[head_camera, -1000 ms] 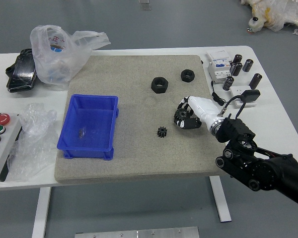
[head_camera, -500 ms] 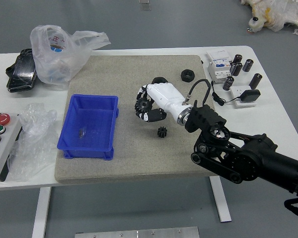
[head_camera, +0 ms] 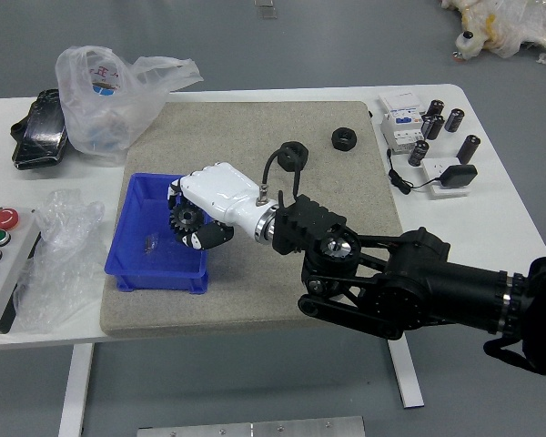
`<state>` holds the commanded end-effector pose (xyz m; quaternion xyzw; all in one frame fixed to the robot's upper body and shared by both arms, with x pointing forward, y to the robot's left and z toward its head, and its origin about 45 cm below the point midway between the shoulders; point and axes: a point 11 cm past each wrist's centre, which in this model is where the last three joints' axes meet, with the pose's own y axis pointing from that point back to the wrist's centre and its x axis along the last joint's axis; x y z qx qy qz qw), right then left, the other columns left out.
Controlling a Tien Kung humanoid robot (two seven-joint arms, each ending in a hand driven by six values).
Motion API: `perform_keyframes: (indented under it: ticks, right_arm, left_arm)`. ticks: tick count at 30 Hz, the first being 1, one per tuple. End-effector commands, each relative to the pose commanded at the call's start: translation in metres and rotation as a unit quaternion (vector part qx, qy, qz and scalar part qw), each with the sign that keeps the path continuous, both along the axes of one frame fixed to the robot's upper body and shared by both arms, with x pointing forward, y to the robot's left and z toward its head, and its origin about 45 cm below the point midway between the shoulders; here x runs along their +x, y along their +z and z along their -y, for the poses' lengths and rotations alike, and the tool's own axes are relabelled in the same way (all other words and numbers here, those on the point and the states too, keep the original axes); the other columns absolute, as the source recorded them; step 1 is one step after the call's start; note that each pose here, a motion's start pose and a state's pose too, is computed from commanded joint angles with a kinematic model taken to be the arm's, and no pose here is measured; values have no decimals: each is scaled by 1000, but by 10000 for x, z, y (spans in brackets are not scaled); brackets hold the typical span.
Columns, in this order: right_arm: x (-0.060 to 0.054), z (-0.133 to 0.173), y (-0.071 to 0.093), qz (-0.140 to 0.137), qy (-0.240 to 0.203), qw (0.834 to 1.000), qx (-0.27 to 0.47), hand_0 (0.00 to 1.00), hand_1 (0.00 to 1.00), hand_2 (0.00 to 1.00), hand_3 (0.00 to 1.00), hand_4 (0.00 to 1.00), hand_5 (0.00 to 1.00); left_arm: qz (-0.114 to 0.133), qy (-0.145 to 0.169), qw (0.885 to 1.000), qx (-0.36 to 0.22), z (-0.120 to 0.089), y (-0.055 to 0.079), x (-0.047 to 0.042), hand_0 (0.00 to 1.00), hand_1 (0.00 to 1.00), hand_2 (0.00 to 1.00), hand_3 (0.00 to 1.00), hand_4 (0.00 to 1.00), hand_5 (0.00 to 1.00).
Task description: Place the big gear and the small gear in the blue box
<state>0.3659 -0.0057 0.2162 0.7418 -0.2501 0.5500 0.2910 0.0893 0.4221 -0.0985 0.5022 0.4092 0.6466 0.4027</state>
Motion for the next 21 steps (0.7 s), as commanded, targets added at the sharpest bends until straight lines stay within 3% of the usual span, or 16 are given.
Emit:
perform_keyframes:
  ticks: [5,6,10,11,21]
  right_arm:
    - [-38,-48,-32,-6,11,1000,-1,364,627,641,616,481,122]
    - [-42,-52,-38,-7,11,1000,-2,472,794,840,790,561,246]
    - [-46,-54,-60,-9,10,1000,-7,472,794,840,790,561,246]
    - [-45,-51,-64,-9,9,1000,-8,486,827,872,893,639,258]
    - [11,49,-43,-17,-12,1000,7,487,825,871,889,673,271]
  left_arm:
    - [-1,0,1000,2,-13,7,8,638,642,614,724,641,276]
    - [-1,0,1000,2,-16,9,11,637,642,614,725,642,278]
    - [0,0,1000,3,-21,14,24,637,642,614,725,642,278]
    - [0,0,1000,3,-22,15,28,638,642,614,725,643,278]
    - [1,-1,1000,4,-32,19,34,638,642,614,725,643,277]
